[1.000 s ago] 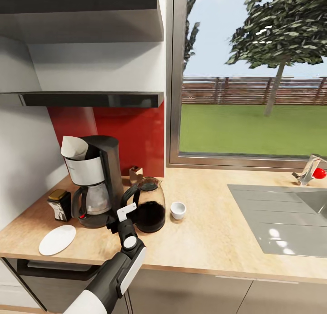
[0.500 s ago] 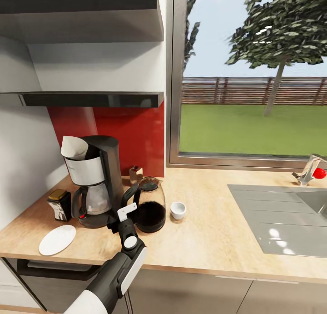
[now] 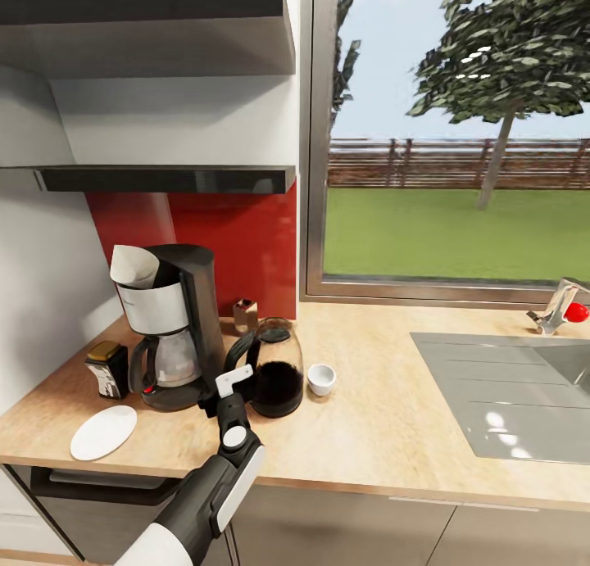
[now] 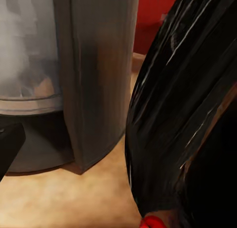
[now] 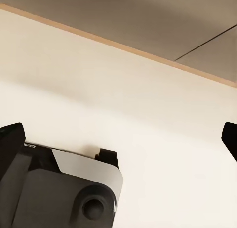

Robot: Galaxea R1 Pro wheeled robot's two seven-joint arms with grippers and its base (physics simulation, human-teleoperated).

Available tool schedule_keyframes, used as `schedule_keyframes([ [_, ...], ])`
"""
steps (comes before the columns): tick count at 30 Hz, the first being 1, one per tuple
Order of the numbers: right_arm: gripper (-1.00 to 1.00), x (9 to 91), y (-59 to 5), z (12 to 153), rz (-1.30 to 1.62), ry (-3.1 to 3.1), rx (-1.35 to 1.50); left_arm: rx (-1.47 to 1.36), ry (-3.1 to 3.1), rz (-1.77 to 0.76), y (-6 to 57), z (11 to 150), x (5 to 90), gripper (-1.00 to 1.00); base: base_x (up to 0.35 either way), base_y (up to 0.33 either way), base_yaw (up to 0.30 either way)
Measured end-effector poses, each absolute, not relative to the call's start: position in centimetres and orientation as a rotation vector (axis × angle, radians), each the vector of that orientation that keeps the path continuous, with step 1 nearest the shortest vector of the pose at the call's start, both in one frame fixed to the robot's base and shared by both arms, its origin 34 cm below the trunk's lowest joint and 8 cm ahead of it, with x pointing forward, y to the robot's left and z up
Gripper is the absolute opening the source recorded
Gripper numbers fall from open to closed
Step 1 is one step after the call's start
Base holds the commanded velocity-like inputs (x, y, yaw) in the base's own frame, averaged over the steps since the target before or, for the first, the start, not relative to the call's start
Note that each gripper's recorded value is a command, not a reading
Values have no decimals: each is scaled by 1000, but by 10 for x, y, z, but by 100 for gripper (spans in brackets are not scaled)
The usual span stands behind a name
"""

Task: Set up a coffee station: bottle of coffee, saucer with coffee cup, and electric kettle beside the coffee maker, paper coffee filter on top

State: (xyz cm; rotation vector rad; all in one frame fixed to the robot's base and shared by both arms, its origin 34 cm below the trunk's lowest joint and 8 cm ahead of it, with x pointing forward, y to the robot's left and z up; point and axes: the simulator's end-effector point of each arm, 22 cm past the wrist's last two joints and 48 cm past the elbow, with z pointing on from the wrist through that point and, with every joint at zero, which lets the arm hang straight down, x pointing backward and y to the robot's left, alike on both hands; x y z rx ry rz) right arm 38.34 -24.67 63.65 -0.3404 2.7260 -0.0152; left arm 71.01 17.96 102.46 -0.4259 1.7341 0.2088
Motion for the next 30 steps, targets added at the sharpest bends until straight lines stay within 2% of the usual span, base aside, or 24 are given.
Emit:
schedule_keyframes([
  [30,100,383,-247,636,-16,2726,-341,-430,1732,213,181,1025,710,100,-44,-11,0],
])
